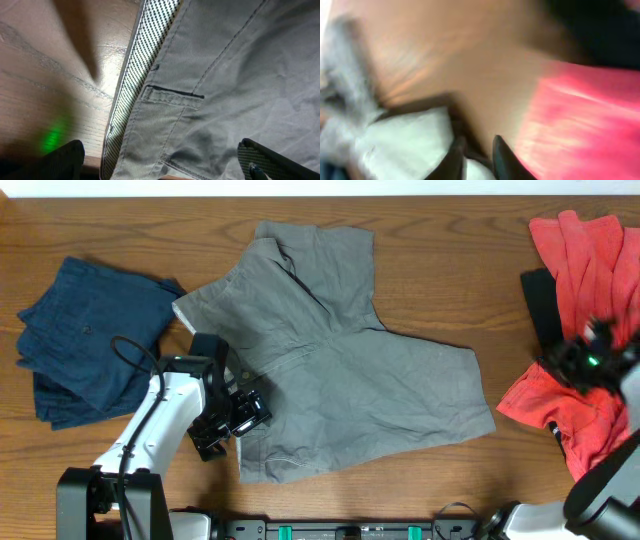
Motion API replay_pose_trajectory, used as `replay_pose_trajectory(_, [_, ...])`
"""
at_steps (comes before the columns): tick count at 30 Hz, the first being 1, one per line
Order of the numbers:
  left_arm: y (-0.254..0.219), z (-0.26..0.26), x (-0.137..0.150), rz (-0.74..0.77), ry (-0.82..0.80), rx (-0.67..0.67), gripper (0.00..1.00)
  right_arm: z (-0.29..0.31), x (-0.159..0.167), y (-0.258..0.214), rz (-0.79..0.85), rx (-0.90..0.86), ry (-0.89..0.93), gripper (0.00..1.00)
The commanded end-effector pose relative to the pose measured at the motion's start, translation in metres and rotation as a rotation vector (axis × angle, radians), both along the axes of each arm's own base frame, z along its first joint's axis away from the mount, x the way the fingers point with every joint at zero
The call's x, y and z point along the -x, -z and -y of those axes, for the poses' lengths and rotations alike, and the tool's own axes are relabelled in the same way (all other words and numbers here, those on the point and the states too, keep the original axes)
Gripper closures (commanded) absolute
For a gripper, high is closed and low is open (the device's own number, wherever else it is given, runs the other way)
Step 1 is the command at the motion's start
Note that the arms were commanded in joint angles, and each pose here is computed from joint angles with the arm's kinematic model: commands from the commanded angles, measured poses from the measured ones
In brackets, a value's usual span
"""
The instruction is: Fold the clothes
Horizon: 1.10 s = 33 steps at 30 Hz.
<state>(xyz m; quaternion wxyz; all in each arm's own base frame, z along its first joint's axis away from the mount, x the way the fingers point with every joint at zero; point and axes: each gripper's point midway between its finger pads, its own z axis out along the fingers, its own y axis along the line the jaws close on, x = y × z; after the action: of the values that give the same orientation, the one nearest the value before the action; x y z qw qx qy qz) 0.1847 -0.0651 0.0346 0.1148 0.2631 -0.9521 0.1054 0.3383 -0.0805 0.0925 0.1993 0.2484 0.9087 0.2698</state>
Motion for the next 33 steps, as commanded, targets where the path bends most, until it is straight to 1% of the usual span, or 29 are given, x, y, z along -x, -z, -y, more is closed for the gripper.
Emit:
replay_pose_trajectory(1, [0.002, 0.000, 0.002, -0.011, -0.001, -0.004, 0.02, -0.067, -0.022, -0.025, 0.166, -0.030, -0.271, 0.60])
replay_pose_trajectory(3, [0.002, 0.000, 0.002, -0.010, -0.001, -0.004, 0.02, -0.089, -0.032, -0.019, 0.172, 0.039, -0.337, 0.49])
replay_pose_trajectory(5, [0.002, 0.000, 0.002, -0.010, -0.001, -0.004, 0.02, -0.110, -0.043, -0.013, 0.169, 0.103, -0.365, 0.42])
replay_pose_trajectory(6, [0.002, 0.000, 0.002, -0.010, -0.001, -0.004, 0.02, -0.119, -0.049, -0.010, 0.175, 0.133, -0.376, 0.41])
replay_pose_trajectory(8, [0.002, 0.000, 0.002, -0.009, -0.001, -0.004, 0.02, -0.137, -0.066, -0.002, 0.193, 0.209, -0.375, 0.35])
replay_pose_trajectory(11, [0.002, 0.000, 0.001, -0.006, -0.001, -0.004, 0.02, -0.167, -0.092, 0.005, 0.275, 0.295, -0.391, 0.31])
replay_pose_trajectory(13, [0.002, 0.000, 0.000, -0.003, -0.001, -0.004, 0.02, -0.190, -0.113, 0.009, 0.344, 0.315, -0.382, 0.29])
replay_pose_trajectory(16, [0.002, 0.000, 0.000, -0.003, -0.001, -0.004, 0.02, -0.218, -0.138, 0.021, 0.382, 0.289, -0.387, 0.25])
replay_pose_trajectory(17, [0.002, 0.000, 0.000, -0.003, -0.001, -0.004, 0.02, -0.226, -0.147, 0.024, 0.382, 0.279, -0.399, 0.22])
replay_pose_trajectory(22, [0.002, 0.000, 0.000, -0.003, -0.001, -0.004, 0.02, -0.248, -0.196, 0.034, 0.335, 0.293, -0.423, 0.01])
replay_pose_trajectory(25, [0.002, 0.000, 0.000, -0.003, -0.001, -0.004, 0.02, -0.256, -0.229, 0.031, 0.356, 0.294, -0.420, 0.01])
replay_pose_trajectory(27, [0.002, 0.000, 0.000, -0.003, -0.001, -0.004, 0.02, -0.263, -0.246, 0.031, 0.367, 0.281, -0.431, 0.01])
replay_pose_trajectory(30, [0.002, 0.000, 0.000, -0.003, -0.002, -0.004, 0.02, -0.279, -0.262, 0.041, 0.372, 0.253, -0.468, 0.01])
replay_pose_trajectory(33, [0.002, 0.000, 0.000, -0.003, -0.001, -0.004, 0.02, -0.291, -0.270, 0.059, 0.367, 0.246, -0.486, 0.01])
